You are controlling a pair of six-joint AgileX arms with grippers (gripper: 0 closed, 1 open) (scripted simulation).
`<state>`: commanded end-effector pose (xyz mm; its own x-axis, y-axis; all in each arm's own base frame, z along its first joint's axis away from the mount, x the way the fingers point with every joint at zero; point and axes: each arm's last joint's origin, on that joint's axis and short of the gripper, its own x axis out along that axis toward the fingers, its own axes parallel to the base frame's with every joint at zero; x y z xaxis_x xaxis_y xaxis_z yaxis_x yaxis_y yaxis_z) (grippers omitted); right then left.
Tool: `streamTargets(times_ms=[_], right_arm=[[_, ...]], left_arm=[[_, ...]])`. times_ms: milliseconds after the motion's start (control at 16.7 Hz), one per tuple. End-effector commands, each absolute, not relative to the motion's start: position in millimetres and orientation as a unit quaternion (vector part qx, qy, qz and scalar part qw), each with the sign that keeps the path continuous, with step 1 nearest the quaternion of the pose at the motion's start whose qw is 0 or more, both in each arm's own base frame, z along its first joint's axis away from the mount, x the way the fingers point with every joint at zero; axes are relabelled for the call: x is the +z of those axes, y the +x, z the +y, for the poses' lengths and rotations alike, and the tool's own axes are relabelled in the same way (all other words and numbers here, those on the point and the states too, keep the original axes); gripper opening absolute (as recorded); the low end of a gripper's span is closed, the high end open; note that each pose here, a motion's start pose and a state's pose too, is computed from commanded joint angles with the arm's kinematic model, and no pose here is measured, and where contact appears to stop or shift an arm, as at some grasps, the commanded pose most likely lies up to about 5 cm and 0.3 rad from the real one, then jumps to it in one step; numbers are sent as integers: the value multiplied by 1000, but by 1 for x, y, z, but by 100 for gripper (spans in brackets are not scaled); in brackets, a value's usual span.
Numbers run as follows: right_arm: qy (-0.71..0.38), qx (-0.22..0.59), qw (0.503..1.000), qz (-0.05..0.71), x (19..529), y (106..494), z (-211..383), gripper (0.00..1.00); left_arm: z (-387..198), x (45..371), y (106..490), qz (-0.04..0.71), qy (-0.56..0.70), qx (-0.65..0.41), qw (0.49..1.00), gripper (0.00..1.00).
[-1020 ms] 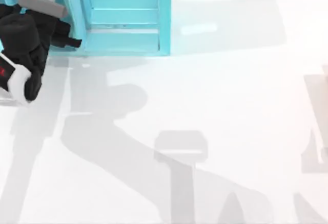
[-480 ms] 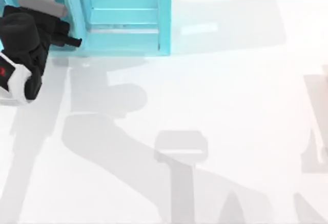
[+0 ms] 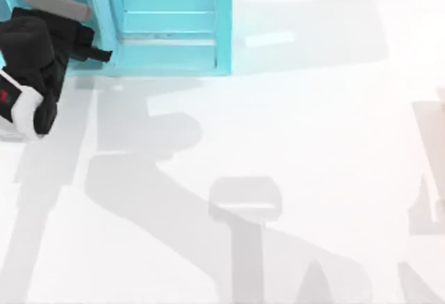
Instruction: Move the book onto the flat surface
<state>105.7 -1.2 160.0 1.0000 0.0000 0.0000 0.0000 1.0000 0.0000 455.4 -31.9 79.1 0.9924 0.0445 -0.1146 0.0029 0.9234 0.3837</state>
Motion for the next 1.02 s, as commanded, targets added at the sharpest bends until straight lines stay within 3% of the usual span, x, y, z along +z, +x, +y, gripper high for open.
streamTargets(times_ms=[600,780,1020], right_arm=[[0,0,1000,0,160,106,-1,100],[0,0,1000,0,160,106,-1,100],[0,0,1000,0,160,106,-1,100]], left_arm=[[-29,78,453,68,198,12,978,0],[-30,104,445,69,197,12,978,0],[-30,165,414,71,193,16,979,0]])
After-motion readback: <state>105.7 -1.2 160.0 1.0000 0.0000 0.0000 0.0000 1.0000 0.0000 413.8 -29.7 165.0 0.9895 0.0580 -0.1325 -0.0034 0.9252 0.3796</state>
